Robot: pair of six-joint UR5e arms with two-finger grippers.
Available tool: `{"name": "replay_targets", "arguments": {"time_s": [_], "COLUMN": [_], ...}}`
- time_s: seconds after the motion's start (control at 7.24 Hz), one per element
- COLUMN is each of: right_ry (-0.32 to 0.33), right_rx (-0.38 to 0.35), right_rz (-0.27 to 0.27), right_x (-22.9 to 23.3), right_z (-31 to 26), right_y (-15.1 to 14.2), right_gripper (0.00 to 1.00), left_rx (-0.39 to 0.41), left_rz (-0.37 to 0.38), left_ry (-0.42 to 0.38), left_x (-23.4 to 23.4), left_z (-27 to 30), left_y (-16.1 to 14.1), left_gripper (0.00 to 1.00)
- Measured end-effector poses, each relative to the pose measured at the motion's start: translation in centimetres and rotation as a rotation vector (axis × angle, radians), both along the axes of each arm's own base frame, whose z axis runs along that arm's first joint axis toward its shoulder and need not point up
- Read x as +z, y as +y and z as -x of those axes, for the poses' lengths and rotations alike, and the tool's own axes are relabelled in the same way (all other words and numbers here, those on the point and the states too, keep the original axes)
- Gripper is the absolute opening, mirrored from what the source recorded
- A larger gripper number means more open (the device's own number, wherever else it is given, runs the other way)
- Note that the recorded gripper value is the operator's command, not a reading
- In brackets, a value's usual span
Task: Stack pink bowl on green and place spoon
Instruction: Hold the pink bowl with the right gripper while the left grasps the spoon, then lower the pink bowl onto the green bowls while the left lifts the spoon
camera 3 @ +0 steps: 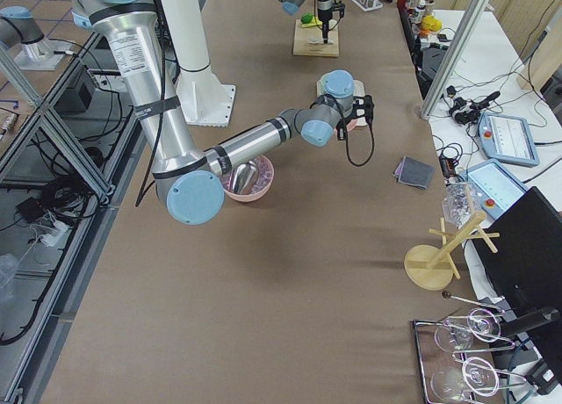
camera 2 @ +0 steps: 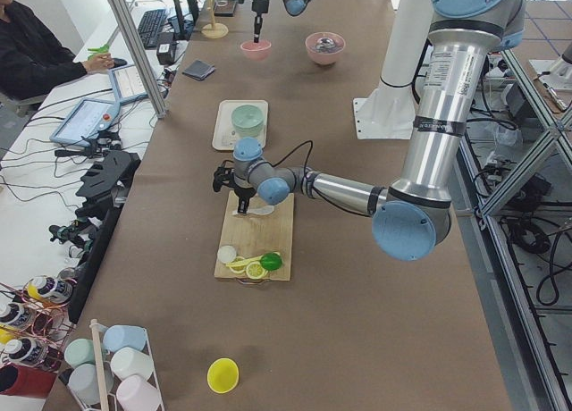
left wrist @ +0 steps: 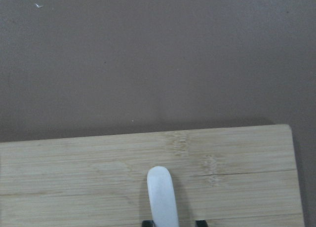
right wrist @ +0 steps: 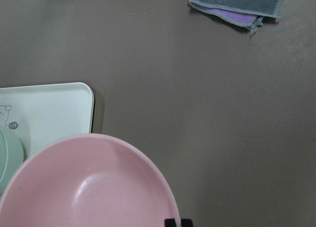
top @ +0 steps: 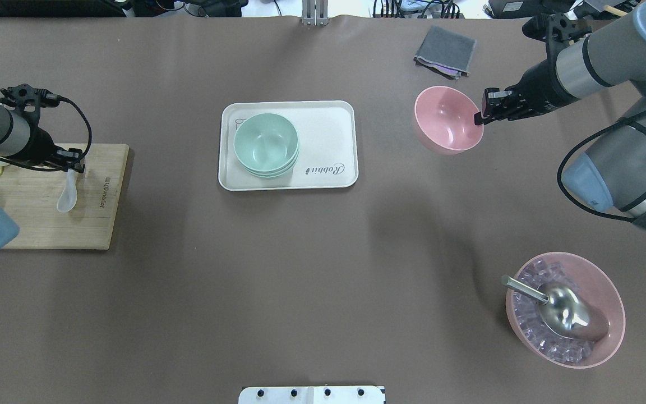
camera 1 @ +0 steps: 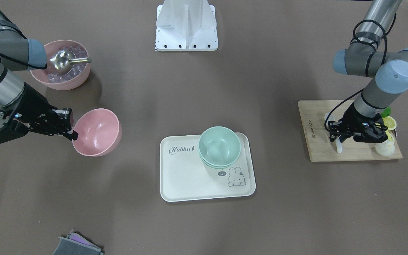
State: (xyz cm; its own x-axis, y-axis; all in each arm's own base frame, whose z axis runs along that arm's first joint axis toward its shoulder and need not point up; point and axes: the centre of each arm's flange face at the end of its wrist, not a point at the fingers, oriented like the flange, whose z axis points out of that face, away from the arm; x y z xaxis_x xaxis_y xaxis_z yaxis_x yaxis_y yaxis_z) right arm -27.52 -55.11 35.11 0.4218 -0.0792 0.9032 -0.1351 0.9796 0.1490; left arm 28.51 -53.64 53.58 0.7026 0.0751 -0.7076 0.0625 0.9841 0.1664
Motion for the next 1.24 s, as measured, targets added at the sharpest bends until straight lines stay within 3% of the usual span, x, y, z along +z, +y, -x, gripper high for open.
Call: {"name": "replay_targets", "arguments": {"time_s": [0.14,0.41,0.69,0.97,1.24], "right_ry": [0.0,0.0,-0.001,-0.003,-0.009], "right_rx": [0.0,0.0,0.0,0.001,0.011], "right_rz": [0.0,0.0,-0.001,-0.002,-0.003], "right_x": [0.0,0.0,-0.1,-0.2,-0.7], "right_z": [0.0,0.0,0.0,-0.1,-0.5], "right_y": [0.0,0.0,0.0,0.0,-0.2], "right_gripper": [0.0,0.0,0.0,0.0,0.0], "left_rx": [0.001,0.001,0.001,0.003,0.024], "left_rz": [0.0,0.001,0.002,-0.006,0.011], "left_ry": [-0.002,-0.004,-0.007,0.006,0.057], "left_x": [0.1,0.2,0.4,-0.6,-6.2], "left_z": [0.0,-0.1,0.0,0.1,1.3], "left_y": [0.0,0.1,0.1,0.2,0.6], "left_gripper": [0.38,0.12,0.0,0.0,0.0]}}
